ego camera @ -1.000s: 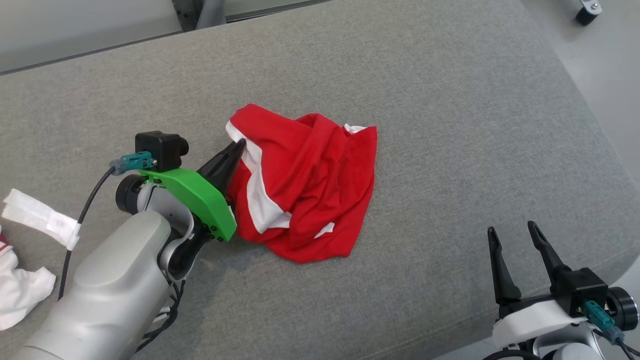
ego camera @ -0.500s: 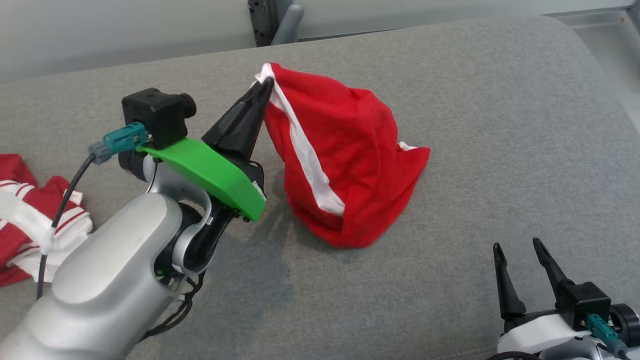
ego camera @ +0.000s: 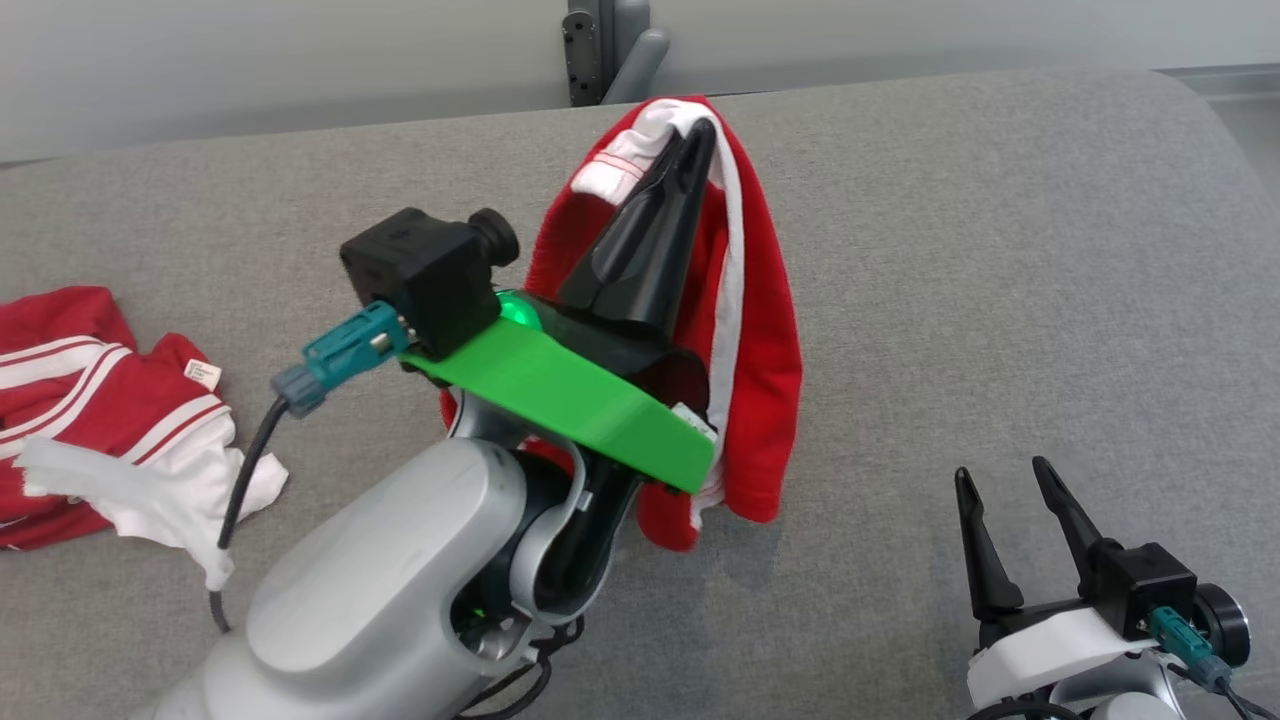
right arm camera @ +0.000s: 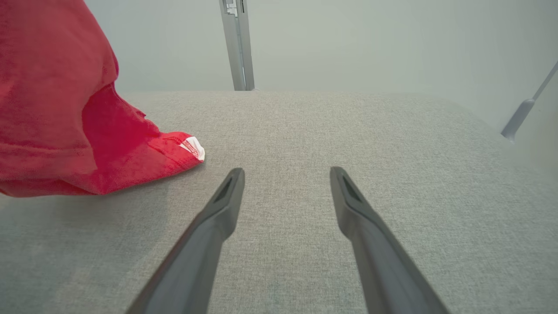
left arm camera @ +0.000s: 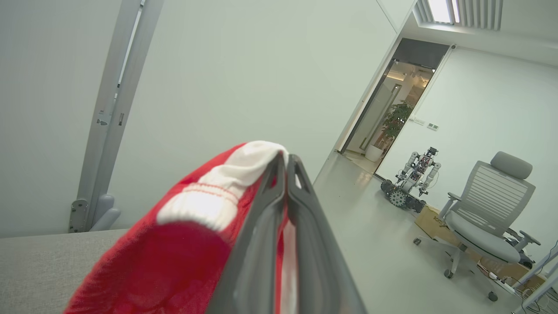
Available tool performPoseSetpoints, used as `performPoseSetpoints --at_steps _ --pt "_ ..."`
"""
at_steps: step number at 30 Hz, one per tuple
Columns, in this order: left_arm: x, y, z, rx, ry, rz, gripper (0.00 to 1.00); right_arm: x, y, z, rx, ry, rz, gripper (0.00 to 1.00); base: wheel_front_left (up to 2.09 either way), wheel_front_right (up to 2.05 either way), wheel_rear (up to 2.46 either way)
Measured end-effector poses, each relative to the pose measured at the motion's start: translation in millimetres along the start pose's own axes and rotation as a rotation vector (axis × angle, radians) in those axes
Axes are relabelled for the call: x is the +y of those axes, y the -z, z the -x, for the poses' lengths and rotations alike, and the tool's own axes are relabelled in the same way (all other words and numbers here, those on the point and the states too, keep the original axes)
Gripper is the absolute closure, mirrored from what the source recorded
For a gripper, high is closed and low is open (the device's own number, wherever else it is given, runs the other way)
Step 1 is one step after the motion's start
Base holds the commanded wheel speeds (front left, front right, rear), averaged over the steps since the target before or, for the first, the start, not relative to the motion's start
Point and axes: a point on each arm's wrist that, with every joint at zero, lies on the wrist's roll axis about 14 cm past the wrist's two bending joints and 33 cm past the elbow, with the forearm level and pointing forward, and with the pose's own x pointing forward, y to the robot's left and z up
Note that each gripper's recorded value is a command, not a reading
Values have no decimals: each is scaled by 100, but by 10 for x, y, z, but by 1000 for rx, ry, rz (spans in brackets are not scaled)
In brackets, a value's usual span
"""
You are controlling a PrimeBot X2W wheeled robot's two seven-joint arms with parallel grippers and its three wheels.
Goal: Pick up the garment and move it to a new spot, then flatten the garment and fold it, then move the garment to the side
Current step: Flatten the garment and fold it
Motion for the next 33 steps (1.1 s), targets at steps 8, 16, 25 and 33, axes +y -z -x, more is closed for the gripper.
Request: performPoseSetpoints --at_steps 8,16,25,33 --pt "-79 404 -338 31 -9 81 100 -187 62 75 21 66 -24 0 0 0 0" --pt "595 1670 -84 344 -202 87 100 -410 141 190 50 146 -33 0 0 0 0" --pt "1252 2135 434 495 -370 100 100 -555 259 312 95 195 -12 0 0 0 0" --pt "1123 2008 464 433 -371 149 100 -376 208 207 75 128 2 0 0 0 0"
